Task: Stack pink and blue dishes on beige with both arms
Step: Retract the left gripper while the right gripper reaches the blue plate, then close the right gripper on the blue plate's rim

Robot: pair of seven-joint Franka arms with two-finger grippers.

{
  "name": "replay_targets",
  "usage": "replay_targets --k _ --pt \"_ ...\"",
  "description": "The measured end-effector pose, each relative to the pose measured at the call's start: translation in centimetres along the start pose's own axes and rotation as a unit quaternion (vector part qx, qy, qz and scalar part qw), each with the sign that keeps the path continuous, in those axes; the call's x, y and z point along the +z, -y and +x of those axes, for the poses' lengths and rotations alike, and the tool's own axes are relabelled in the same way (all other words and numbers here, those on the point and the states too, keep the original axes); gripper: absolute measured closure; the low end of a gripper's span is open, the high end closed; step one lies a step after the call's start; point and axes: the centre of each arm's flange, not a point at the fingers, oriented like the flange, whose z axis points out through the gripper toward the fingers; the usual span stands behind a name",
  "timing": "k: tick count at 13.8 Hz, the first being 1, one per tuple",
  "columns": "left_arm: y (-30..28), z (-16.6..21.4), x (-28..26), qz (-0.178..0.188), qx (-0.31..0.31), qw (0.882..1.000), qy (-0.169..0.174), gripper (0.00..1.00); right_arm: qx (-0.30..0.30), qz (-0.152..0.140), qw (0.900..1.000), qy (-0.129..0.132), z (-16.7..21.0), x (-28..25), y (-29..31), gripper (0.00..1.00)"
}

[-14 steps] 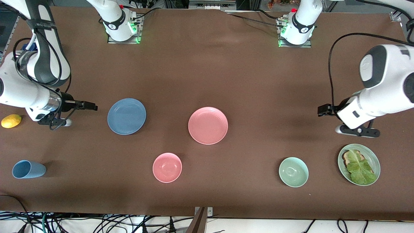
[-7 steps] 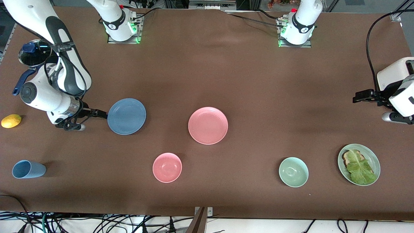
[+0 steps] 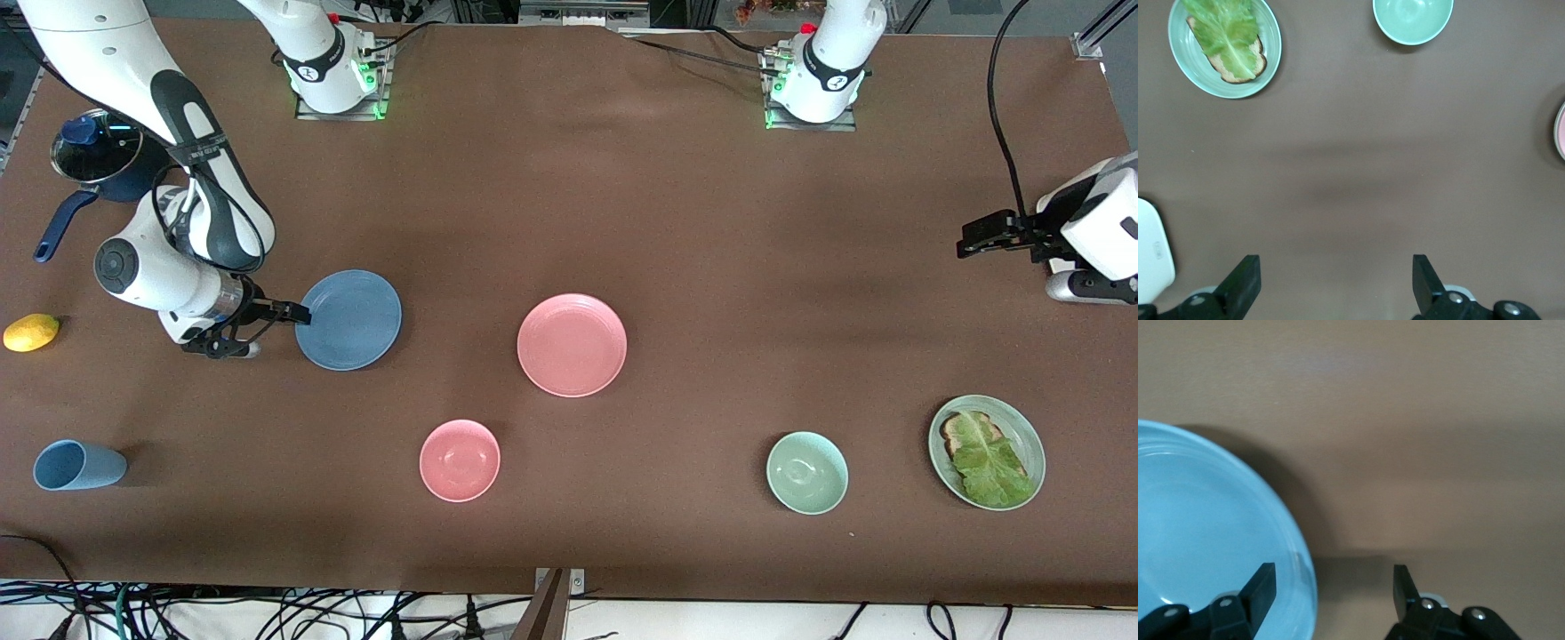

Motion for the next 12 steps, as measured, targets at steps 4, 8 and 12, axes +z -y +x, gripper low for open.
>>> replay_targets --k 4,8,12 --pt "-0.3 -2.7 -2.4 0.000 -0.002 1.000 0.008 0.00 -0.027 0.001 1.000 -0.010 0.2 0.4 1.2 0.50" --pt "1.0 -4.7 -1.3 -0.006 -0.014 0.997 0.077 0.00 -0.041 0.002 0.999 -0.012 0.3 0.3 1.2 0.91" --pt "1.1 -4.8 -1.1 -0.022 -0.017 0.996 0.083 0.00 -0.044 0.004 0.999 -0.017 0.5 -0.2 1.3 0.93"
